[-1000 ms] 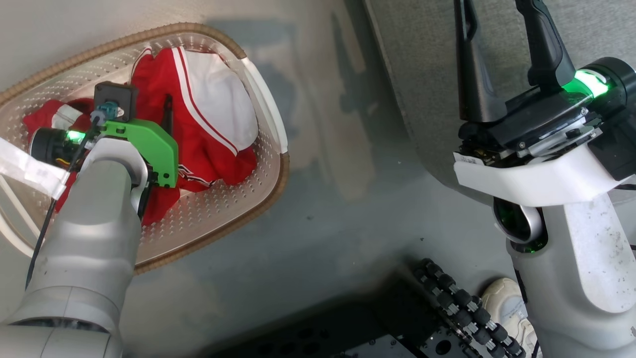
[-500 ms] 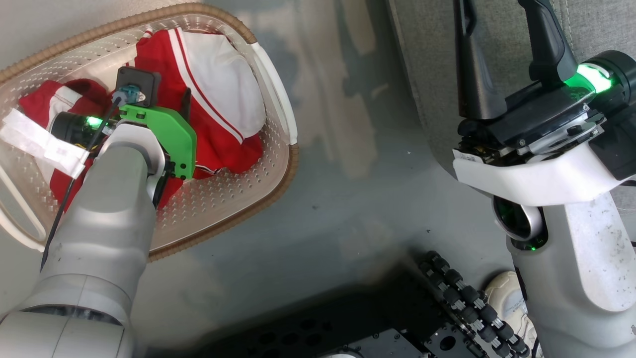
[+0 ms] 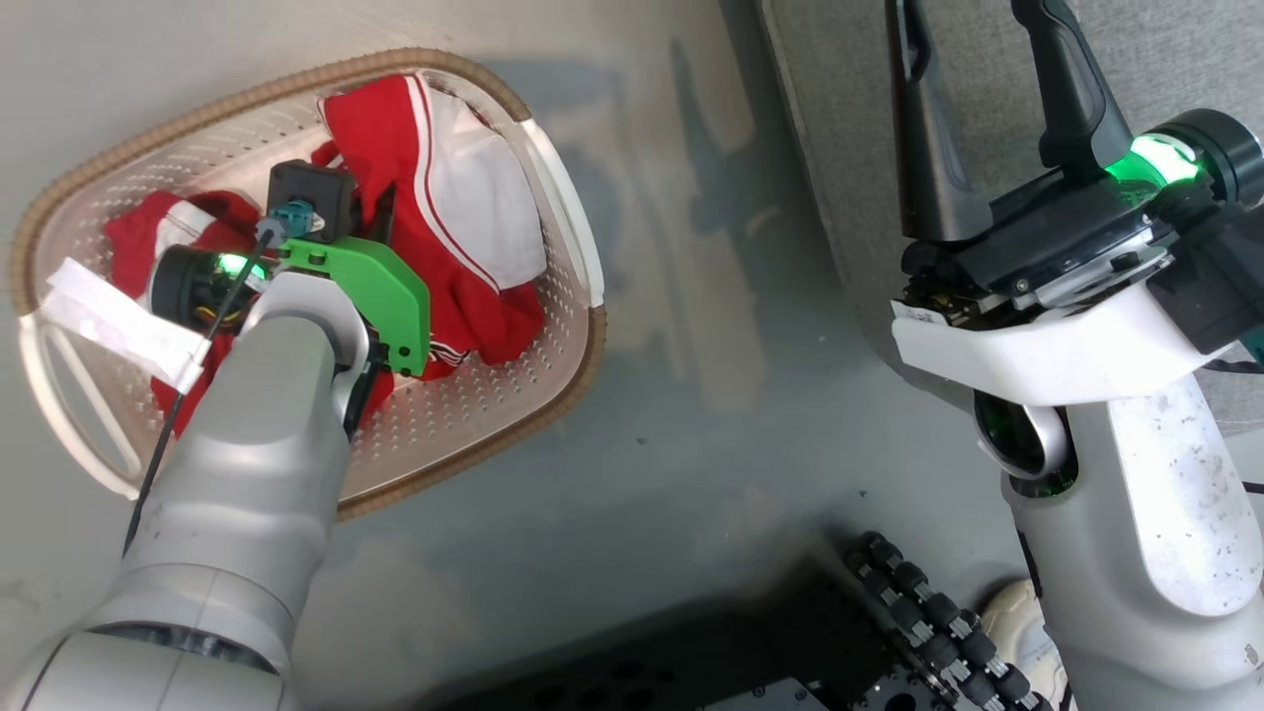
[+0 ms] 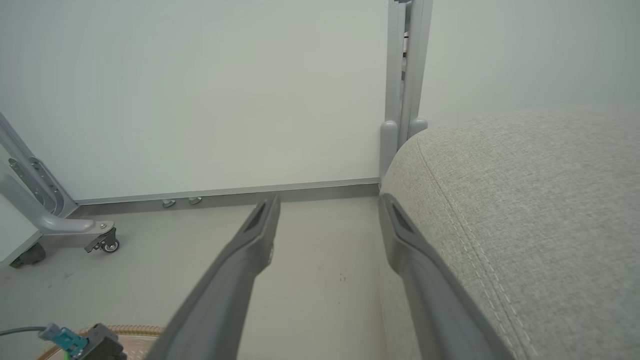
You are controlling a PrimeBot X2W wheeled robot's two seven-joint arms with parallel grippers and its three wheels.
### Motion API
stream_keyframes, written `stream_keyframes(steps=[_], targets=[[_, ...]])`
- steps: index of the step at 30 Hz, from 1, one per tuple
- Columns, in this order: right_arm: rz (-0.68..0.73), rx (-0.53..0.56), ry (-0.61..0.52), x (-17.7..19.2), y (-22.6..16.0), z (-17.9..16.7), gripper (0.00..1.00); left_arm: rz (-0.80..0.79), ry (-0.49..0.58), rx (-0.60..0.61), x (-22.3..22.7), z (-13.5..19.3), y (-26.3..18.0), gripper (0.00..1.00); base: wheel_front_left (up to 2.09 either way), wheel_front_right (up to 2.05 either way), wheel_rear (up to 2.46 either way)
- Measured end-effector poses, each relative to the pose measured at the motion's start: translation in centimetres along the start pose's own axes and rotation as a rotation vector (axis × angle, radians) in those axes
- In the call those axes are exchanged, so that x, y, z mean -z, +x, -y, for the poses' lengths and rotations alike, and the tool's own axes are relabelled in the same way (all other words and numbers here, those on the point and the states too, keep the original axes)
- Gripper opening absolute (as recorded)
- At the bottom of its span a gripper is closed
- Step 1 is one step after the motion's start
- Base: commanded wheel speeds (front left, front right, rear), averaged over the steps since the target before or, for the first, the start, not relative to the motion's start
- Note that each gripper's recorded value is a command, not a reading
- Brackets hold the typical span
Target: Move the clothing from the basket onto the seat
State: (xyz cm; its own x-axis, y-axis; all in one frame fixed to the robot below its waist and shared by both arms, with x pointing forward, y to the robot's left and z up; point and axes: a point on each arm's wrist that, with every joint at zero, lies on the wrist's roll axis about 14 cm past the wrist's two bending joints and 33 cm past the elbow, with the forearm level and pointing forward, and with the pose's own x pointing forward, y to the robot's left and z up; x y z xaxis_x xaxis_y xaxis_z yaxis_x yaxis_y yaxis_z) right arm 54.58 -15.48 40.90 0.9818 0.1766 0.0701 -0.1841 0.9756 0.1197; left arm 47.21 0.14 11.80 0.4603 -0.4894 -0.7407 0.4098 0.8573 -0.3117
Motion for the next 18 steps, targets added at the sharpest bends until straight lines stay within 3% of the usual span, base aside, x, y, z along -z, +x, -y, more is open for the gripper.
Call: stream_keyframes(steps=[18], targets=[[0.051, -0.026, 0.007, -5.2, -1.8, -2.6, 1.00, 0.266, -0.046, -0.013, -7.4, 2.2, -8.4, 0.00, 0.00, 0.00, 0.00]])
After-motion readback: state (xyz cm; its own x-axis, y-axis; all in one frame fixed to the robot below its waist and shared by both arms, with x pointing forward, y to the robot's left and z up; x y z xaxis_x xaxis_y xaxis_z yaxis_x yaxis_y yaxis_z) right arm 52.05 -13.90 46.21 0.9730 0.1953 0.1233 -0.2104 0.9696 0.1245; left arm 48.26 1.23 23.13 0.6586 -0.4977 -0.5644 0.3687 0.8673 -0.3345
